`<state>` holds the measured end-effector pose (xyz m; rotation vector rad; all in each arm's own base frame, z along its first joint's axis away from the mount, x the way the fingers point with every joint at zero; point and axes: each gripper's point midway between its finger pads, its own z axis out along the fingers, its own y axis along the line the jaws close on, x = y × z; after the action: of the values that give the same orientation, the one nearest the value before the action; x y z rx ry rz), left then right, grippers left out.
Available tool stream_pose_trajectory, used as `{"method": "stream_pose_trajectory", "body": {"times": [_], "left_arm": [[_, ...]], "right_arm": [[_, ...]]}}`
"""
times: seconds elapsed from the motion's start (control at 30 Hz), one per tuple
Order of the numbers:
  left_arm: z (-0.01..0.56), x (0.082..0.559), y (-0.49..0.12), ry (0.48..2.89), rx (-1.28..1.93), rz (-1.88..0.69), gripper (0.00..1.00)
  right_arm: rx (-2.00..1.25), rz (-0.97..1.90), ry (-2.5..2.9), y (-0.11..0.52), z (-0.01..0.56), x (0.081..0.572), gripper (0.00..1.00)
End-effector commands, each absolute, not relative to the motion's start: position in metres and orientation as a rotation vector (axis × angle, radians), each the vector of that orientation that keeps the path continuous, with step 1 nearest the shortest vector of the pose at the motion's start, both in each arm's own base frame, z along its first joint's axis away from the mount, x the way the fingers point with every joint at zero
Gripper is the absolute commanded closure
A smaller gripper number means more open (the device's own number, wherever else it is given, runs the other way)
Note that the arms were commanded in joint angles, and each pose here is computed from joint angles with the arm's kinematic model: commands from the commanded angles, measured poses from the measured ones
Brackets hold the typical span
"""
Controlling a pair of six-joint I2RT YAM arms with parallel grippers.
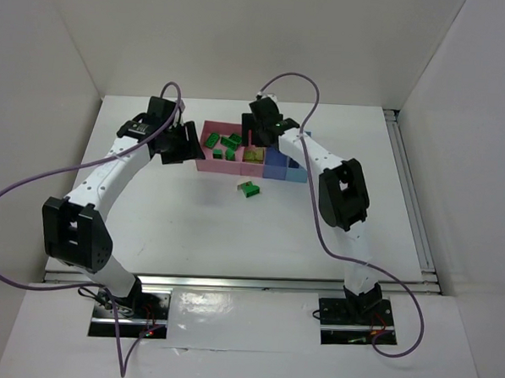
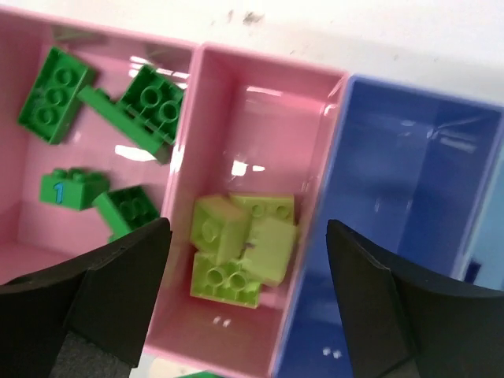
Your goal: Sort the legos into containers by color
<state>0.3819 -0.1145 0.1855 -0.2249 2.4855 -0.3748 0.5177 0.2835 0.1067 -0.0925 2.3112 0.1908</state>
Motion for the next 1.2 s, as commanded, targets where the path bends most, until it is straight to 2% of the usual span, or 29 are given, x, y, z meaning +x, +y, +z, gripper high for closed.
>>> {"method": "stream_pose_trajectory", "body": {"times": [0.0, 0.07, 0.1, 0.2, 0.23, 0.33, 0.37, 0.4, 0.47, 0.53, 0.6, 0.63, 0.67, 0.73, 0.83, 1.03, 1.1, 1.17], "left_arm": [[0.196, 0.391, -0.116, 2.455, -0.198, -0.391, 0.30], [0.196, 0.390, -0.117, 2.457, -0.194, -0.402, 0.30], [0.196, 0.393, -0.118, 2.457, -0.194, -0.402, 0.30], [0.197, 0.392, -0.120, 2.458, -0.189, -0.415, 0.30], [0.197, 0.392, -0.120, 2.458, -0.201, -0.419, 0.30], [0.197, 0.392, -0.120, 2.458, -0.201, -0.419, 0.30], [0.193, 0.390, -0.120, 2.469, -0.203, -0.416, 0.32], [0.192, 0.391, -0.118, 2.467, -0.207, -0.403, 0.33], [0.189, 0.391, -0.118, 2.469, -0.208, -0.403, 0.33], [0.191, 0.393, -0.118, 2.460, -0.206, -0.405, 0.33], [0.187, 0.393, -0.120, 2.470, -0.203, -0.414, 0.33], [0.189, 0.395, -0.120, 2.461, -0.202, -0.416, 0.33], [0.180, 0.391, -0.119, 2.484, -0.206, -0.410, 0.33], [0.178, 0.391, -0.120, 2.481, -0.217, -0.415, 0.33], [0.171, 0.389, -0.121, 2.501, -0.215, -0.423, 0.33], [0.163, 0.386, -0.119, 2.517, -0.221, -0.380, 0.33], [0.159, 0.384, -0.118, 2.526, -0.211, -0.374, 0.33], [0.159, 0.381, -0.117, 2.527, -0.211, -0.373, 0.33]], "right_arm": [[-0.086, 0.261, 2.148, 0.289, 0.180, 0.539, 0.12], [-0.083, 0.268, 2.134, 0.285, 0.182, 0.533, 0.14], [-0.075, 0.286, 2.097, 0.282, 0.203, 0.528, 0.17], [-0.086, 0.289, 2.106, 0.281, 0.197, 0.501, 0.28], [-0.108, 0.285, 2.132, 0.278, 0.191, 0.481, 0.38], [-0.144, 0.296, 2.149, 0.281, 0.188, 0.446, 0.56], [-0.187, 0.300, 2.214, 0.280, 0.161, 0.427, 0.71], [-0.299, 0.361, 2.246, 0.293, 0.150, 0.409, 0.71], [-0.398, 0.363, 2.288, 0.299, 0.131, 0.386, 0.71], [-0.474, 0.339, 2.347, 0.298, 0.109, 0.365, 0.50], [-0.544, 0.330, 2.359, 0.300, 0.099, 0.359, 0.25], [-0.582, 0.354, 2.379, 0.304, 0.094, 0.355, 0.09], [-0.596, 0.329, 2.427, 0.304, 0.076, 0.355, 0.07], [-0.614, 0.269, 2.442, 0.303, 0.075, 0.369, 0.03], [-0.605, 0.154, 2.437, 0.296, 0.066, 0.385, 0.03], [-0.600, 0.103, 2.426, 0.301, 0.052, 0.402, 0.03], [-0.601, 0.102, 2.429, 0.303, 0.043, 0.404, 0.06], [-0.601, 0.138, 2.430, 0.305, 0.043, 0.405, 0.14]]}}
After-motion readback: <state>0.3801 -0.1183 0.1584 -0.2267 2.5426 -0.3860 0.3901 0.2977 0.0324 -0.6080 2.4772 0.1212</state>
